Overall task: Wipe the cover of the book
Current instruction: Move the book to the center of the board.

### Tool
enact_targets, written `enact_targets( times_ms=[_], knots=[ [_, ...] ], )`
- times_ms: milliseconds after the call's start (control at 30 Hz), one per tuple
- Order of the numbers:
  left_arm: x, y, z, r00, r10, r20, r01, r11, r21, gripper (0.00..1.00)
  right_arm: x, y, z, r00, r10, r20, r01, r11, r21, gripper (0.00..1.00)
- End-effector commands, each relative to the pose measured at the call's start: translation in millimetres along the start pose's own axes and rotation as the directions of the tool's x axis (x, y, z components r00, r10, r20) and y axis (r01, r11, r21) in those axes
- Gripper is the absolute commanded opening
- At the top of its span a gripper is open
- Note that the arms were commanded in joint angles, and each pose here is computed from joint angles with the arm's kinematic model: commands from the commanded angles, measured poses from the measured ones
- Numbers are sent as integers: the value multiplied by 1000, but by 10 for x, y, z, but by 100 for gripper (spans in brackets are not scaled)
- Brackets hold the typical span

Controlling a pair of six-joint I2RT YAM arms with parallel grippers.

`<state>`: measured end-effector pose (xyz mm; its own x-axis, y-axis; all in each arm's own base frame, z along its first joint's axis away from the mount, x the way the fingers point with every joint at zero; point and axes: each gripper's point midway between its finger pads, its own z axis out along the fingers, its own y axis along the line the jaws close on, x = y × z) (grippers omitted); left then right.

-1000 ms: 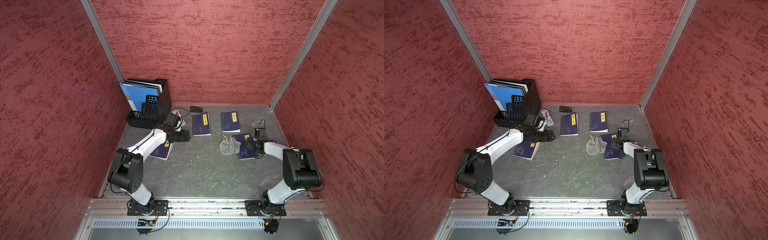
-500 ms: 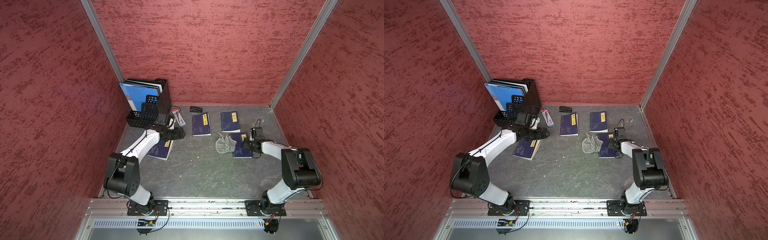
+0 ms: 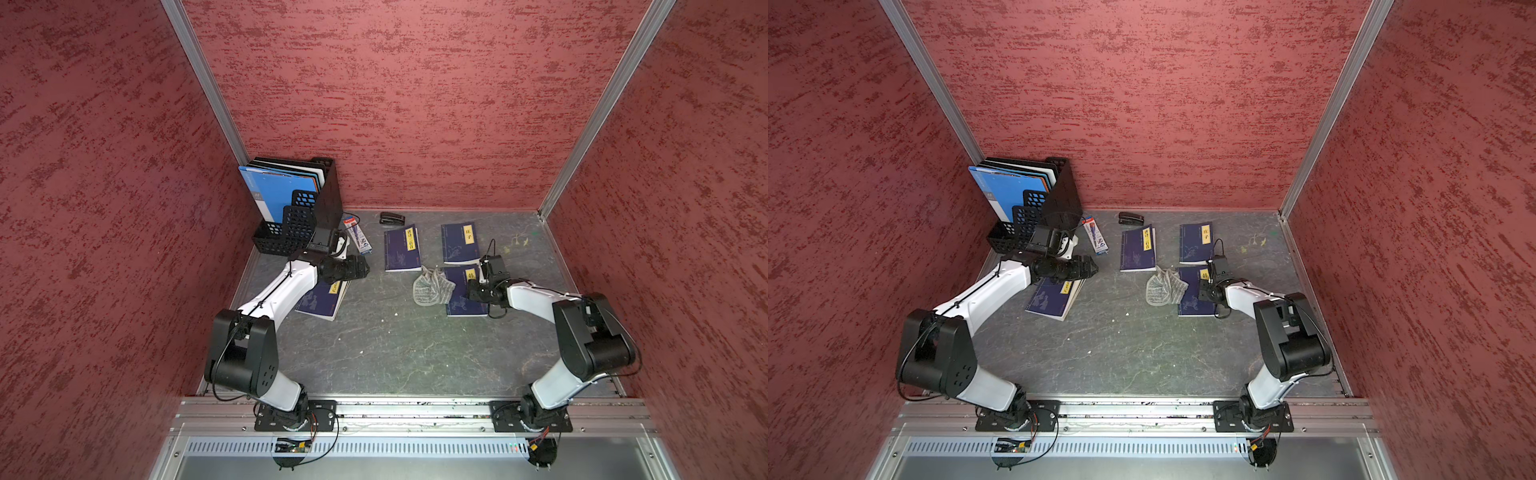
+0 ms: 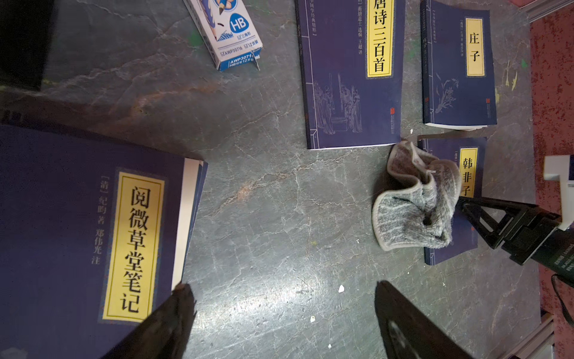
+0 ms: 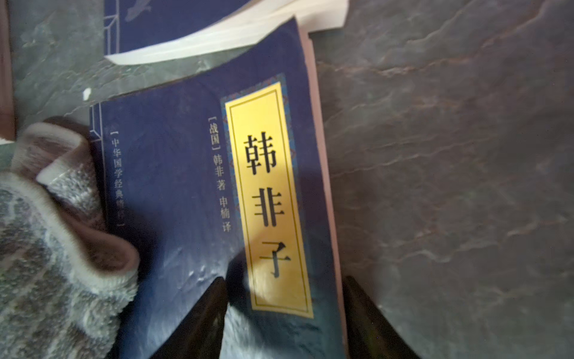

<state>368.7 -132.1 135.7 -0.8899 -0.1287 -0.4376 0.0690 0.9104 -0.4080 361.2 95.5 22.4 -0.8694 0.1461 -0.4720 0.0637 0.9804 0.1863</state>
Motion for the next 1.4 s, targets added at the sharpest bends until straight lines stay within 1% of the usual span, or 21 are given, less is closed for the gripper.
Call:
enact_targets(
  times_ms=[0,133,267,367,500,733,900,1067,1367],
  knots=[
    [18,3,-54,1000,16,7,-16,1000,6,92,502,84,58,981,-80,-178,81,997,0,58],
    [35,13,-67,1000,16,6,-16,1000,1,92,554,236,27,976,-101,-195,98,995,-28,56],
    [52,21,-88,1000,16,10,-16,1000,-1,92,589,509,-35,976,-103,-191,84,991,-102,56],
    [69,26,-92,1000,16,9,-16,1000,-2,92,646,746,-97,974,-132,-185,104,982,-156,56],
    [94,63,-87,1000,13,8,-13,1000,-9,92,722,915,-108,967,-168,-189,136,976,-173,56],
    [132,113,-108,1000,7,7,-7,1000,-15,92,743,1167,-69,962,-199,-186,163,967,-196,56],
    [150,172,-135,1000,-2,11,2,1000,-17,92,534,1165,-151,975,-188,-121,169,974,-148,58],
    [153,205,-131,1000,-12,11,12,1000,-10,92,347,1170,-173,975,-207,-84,198,975,-103,64],
    [174,226,-127,1000,-14,5,14,1000,-4,92,142,1347,25,971,-229,-68,219,967,-127,65]
  ],
)
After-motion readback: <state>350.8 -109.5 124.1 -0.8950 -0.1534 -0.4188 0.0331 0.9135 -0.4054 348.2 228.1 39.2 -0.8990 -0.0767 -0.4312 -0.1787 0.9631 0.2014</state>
